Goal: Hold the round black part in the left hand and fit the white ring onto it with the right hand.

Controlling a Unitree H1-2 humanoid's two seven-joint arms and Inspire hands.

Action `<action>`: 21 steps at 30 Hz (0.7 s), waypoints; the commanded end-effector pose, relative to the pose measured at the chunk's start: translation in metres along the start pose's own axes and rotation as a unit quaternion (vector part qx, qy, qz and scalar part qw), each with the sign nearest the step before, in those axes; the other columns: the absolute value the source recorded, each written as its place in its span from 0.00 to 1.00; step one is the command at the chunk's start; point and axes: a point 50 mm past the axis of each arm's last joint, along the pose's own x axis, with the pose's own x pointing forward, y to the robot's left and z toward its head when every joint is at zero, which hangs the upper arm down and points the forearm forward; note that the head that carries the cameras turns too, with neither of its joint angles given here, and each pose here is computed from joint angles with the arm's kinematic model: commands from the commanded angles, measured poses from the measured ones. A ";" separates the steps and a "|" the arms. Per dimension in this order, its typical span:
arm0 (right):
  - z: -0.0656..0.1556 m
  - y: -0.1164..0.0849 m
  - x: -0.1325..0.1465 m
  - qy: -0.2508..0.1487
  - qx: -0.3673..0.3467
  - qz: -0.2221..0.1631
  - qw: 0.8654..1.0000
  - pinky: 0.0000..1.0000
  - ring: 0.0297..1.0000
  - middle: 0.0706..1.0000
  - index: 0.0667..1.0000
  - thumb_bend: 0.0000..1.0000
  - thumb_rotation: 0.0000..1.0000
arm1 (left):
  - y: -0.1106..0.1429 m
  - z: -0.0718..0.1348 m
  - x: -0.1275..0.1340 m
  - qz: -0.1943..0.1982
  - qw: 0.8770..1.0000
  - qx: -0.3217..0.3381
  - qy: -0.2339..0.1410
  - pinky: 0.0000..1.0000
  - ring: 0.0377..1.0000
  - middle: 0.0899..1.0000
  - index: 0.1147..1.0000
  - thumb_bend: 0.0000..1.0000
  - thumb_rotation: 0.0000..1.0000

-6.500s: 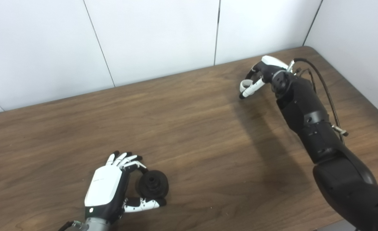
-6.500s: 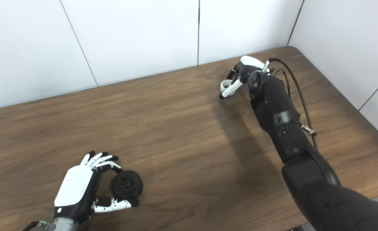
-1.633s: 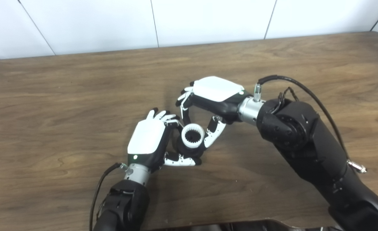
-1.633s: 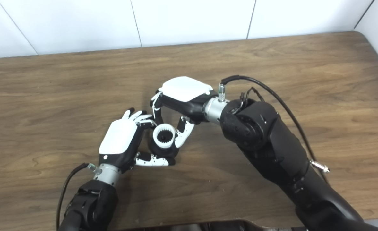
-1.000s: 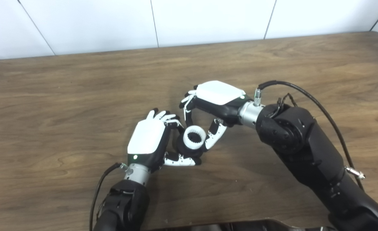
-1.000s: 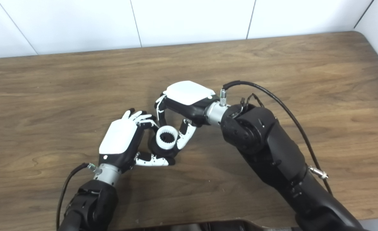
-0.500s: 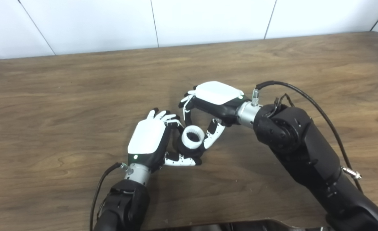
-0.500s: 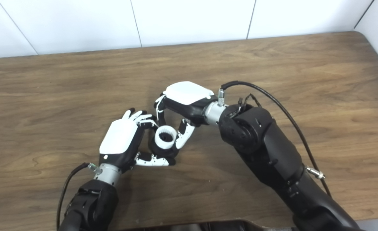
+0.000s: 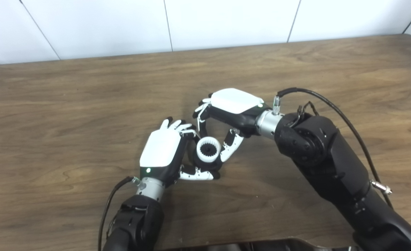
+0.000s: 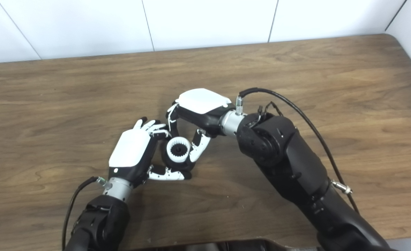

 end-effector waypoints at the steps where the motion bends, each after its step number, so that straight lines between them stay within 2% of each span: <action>1: 0.008 -0.020 -0.003 -0.022 -0.024 -0.036 0.999 1.00 0.93 0.83 0.45 0.53 0.14 | -0.008 0.000 0.000 -0.032 0.999 0.005 0.007 1.00 0.91 0.80 0.42 0.52 0.05; 21: -0.003 -0.020 0.001 -0.003 0.000 -0.022 1.000 1.00 0.94 0.83 0.45 0.52 0.14 | -0.008 -0.001 -0.001 -0.029 1.000 0.003 0.008 0.99 0.90 0.80 0.42 0.52 0.05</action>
